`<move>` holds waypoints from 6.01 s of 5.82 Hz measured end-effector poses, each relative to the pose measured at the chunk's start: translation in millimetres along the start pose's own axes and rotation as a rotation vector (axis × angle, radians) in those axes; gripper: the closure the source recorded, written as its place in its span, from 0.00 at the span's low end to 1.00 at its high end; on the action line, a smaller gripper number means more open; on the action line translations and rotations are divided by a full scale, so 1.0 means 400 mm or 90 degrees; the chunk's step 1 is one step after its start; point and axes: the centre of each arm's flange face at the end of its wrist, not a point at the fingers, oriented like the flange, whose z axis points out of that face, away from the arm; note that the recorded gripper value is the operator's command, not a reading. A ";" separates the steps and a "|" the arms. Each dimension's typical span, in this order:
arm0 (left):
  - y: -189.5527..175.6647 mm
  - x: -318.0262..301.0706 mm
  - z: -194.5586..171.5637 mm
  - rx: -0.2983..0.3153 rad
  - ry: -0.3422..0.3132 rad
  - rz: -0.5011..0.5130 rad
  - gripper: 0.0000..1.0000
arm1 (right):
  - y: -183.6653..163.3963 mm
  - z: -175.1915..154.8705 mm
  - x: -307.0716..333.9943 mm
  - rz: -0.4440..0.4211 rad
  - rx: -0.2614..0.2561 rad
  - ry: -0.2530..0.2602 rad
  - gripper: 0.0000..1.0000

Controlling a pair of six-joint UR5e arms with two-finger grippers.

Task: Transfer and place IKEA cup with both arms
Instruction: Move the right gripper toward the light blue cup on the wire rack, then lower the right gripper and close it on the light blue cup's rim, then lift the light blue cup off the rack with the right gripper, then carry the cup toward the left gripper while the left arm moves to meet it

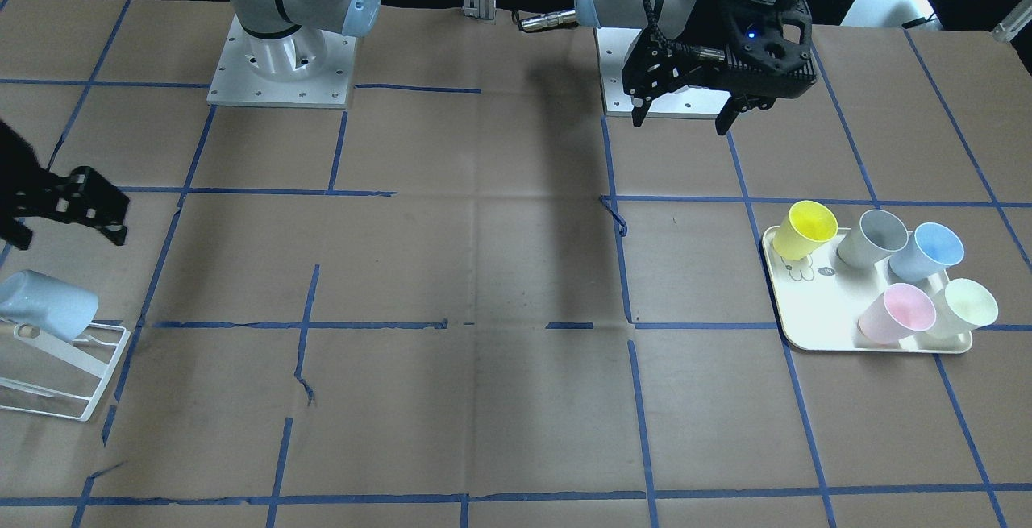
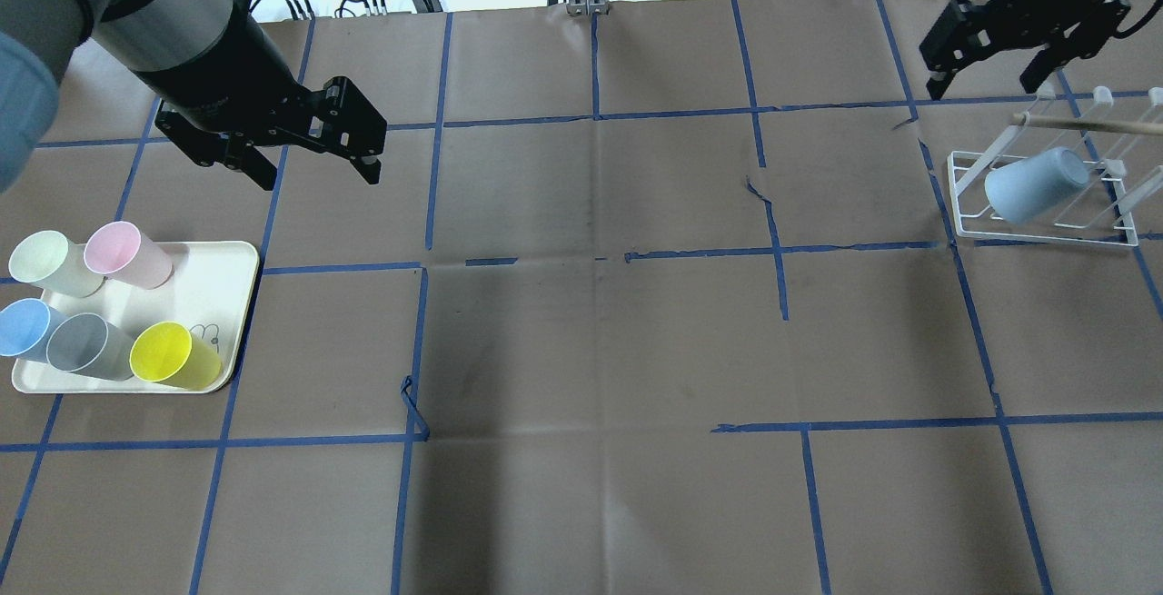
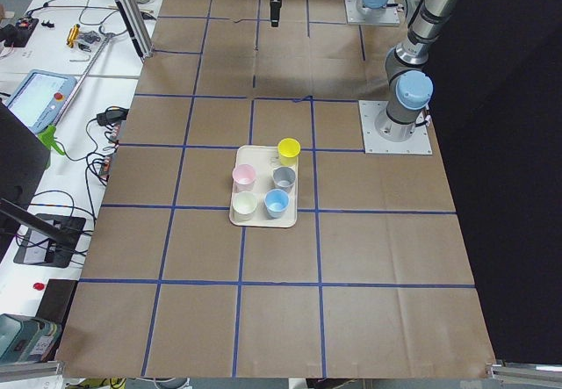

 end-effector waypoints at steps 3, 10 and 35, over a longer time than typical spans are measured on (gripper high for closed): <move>0.000 0.000 0.001 0.000 0.001 0.000 0.01 | 0.008 0.104 0.289 -0.063 -0.005 -0.004 0.00; 0.000 0.000 0.001 0.000 -0.001 0.001 0.01 | 0.027 0.379 0.305 -0.082 -0.022 -0.026 0.00; 0.059 -0.092 0.025 -0.107 0.323 -0.010 0.01 | 0.134 0.175 -0.452 0.027 -0.023 -0.880 0.65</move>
